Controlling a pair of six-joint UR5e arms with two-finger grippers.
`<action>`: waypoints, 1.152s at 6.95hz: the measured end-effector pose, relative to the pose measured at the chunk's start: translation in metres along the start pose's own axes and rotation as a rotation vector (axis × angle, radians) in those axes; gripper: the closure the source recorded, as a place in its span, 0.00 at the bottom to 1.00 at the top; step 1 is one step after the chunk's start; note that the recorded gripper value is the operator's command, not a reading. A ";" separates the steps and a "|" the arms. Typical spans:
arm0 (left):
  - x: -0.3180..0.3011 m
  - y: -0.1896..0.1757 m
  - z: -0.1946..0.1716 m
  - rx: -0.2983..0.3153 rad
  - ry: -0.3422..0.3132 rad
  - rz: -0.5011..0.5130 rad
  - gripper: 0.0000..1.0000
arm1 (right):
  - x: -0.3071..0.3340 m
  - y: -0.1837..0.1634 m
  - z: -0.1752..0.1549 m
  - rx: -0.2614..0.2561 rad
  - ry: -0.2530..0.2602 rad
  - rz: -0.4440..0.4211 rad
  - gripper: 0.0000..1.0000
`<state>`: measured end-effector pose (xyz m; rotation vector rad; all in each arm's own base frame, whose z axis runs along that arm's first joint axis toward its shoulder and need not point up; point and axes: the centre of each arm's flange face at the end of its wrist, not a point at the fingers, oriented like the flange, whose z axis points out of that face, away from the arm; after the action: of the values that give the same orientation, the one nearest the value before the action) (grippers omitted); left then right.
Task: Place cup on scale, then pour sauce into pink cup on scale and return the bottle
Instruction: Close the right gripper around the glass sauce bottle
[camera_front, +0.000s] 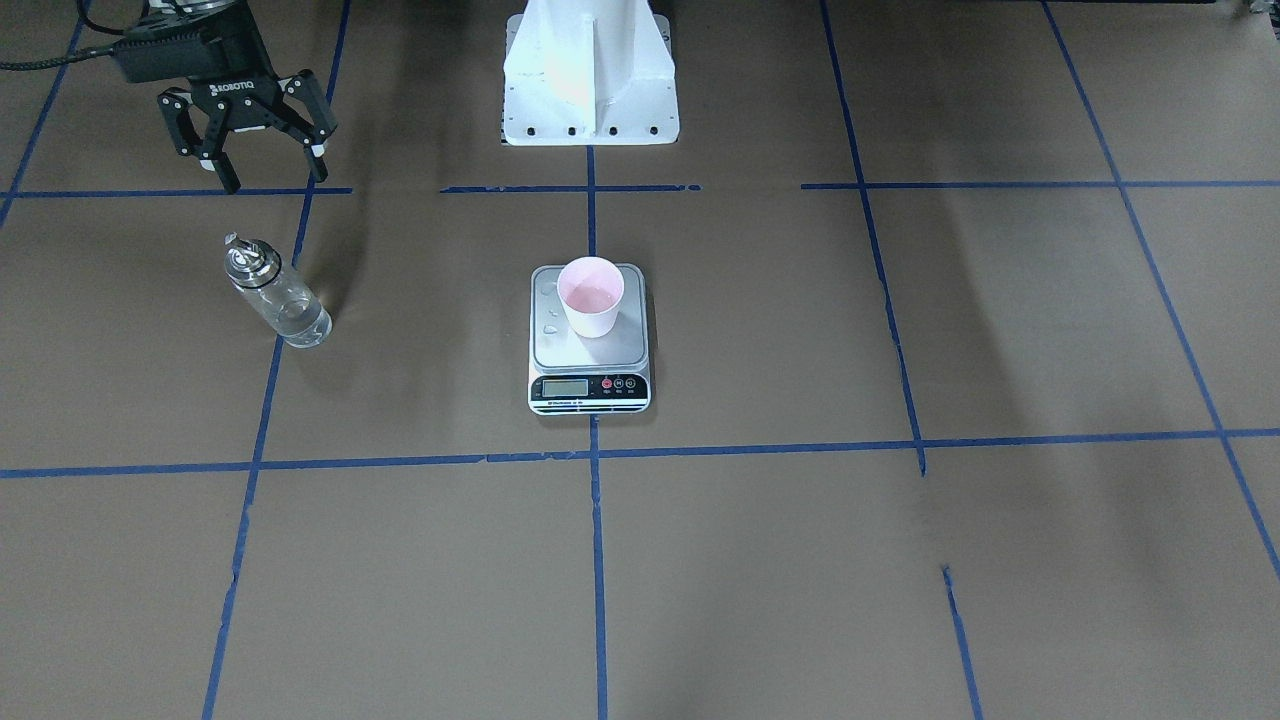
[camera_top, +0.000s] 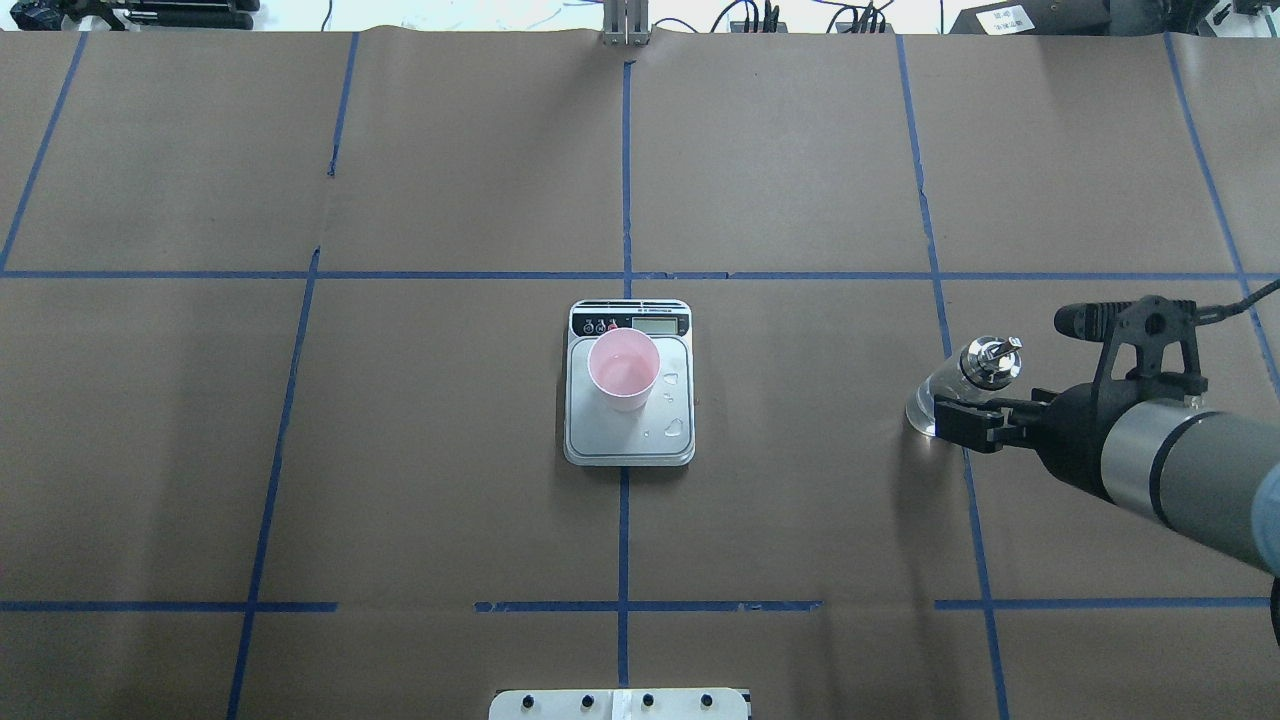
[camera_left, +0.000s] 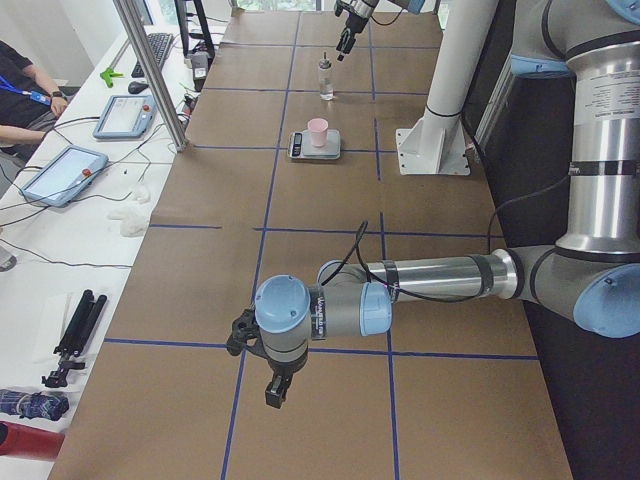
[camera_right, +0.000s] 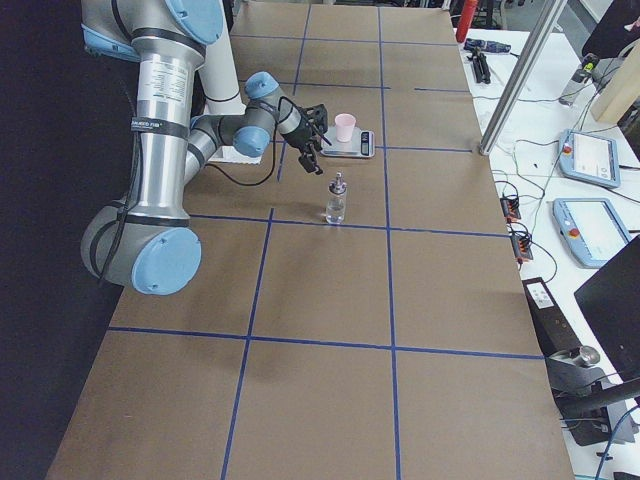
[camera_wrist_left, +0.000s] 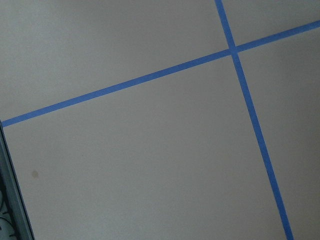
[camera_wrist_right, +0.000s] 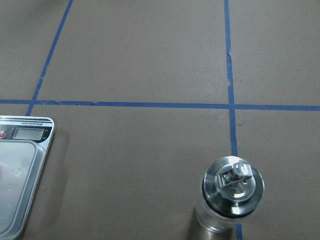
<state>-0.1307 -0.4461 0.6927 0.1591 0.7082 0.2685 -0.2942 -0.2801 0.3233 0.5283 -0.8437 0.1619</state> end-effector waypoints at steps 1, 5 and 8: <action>0.000 0.000 0.000 0.001 0.000 0.001 0.00 | -0.001 0.026 0.013 0.052 0.006 -0.001 0.00; 0.005 -0.004 -0.007 0.012 -0.006 0.011 0.00 | 0.023 0.083 0.081 0.180 -0.028 -0.010 0.00; 0.010 -0.008 -0.012 0.027 0.003 0.017 0.00 | 0.036 0.087 0.100 0.209 0.007 -0.044 0.00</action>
<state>-0.1300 -0.4499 0.6758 0.1904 0.7136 0.2760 -0.3668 -0.2581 0.4376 0.7416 -0.8126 0.2132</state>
